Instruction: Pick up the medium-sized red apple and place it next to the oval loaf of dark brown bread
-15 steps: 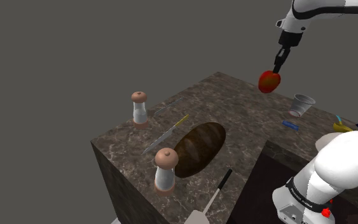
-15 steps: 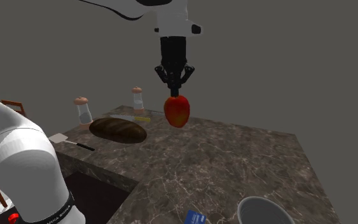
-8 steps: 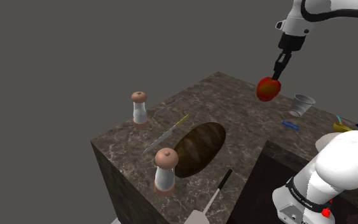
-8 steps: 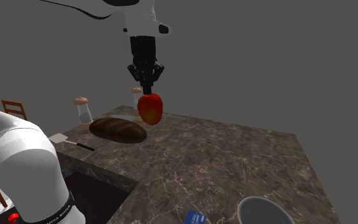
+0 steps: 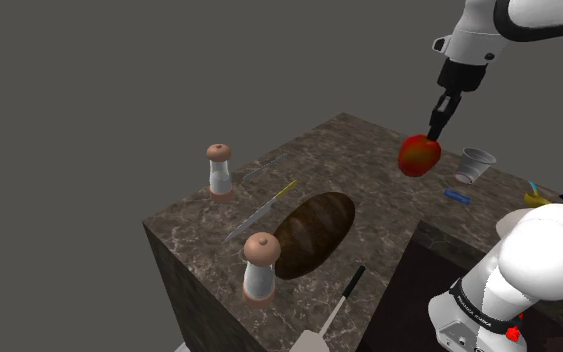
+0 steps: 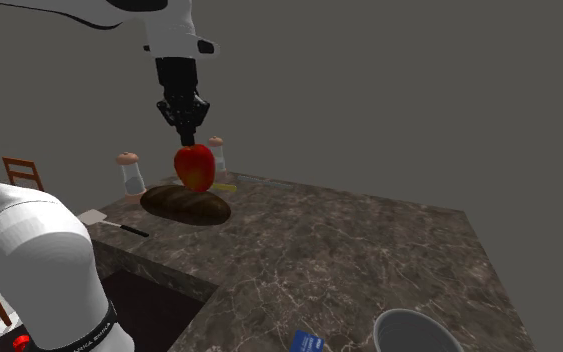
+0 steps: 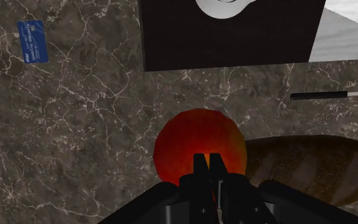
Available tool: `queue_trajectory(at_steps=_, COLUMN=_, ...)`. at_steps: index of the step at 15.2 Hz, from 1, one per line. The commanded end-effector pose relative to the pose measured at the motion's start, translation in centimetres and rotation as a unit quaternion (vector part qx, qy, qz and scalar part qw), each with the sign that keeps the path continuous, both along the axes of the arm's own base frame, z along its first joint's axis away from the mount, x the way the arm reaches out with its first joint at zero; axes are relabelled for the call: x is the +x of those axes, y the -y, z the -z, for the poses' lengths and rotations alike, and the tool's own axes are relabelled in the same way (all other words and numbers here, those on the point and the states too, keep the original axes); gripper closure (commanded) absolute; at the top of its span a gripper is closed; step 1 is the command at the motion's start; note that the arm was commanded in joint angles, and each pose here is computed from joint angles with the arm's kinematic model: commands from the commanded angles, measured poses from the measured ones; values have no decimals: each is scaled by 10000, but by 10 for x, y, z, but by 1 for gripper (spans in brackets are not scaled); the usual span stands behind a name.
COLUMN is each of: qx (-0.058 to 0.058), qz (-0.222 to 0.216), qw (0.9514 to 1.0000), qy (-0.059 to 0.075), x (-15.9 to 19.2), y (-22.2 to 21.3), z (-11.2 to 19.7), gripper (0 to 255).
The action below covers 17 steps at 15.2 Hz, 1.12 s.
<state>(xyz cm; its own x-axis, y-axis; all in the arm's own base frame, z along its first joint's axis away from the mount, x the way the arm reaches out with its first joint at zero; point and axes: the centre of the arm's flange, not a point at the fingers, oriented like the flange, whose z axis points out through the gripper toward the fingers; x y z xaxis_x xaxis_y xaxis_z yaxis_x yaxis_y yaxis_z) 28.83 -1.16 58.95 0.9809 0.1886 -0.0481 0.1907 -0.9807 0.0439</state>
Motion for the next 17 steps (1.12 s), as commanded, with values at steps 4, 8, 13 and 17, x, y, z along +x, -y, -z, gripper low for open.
queue_trajectory(at_steps=4, qx=0, qz=9, qw=10000, qy=-3, x=-28, y=-60, z=1, gripper=255)
queue_trajectory(at_steps=8, qx=0, qz=9, qw=10000, qy=-3, x=-50, y=-108, z=1, gripper=255)
queue_trajectory(at_steps=13, qx=0, qz=9, qw=10000, qy=-3, x=-78, y=-168, z=1, gripper=255)
queue_trajectory(at_steps=17, qx=0, qz=9, qw=10000, qy=-3, x=-99, y=-216, z=1, gripper=255)
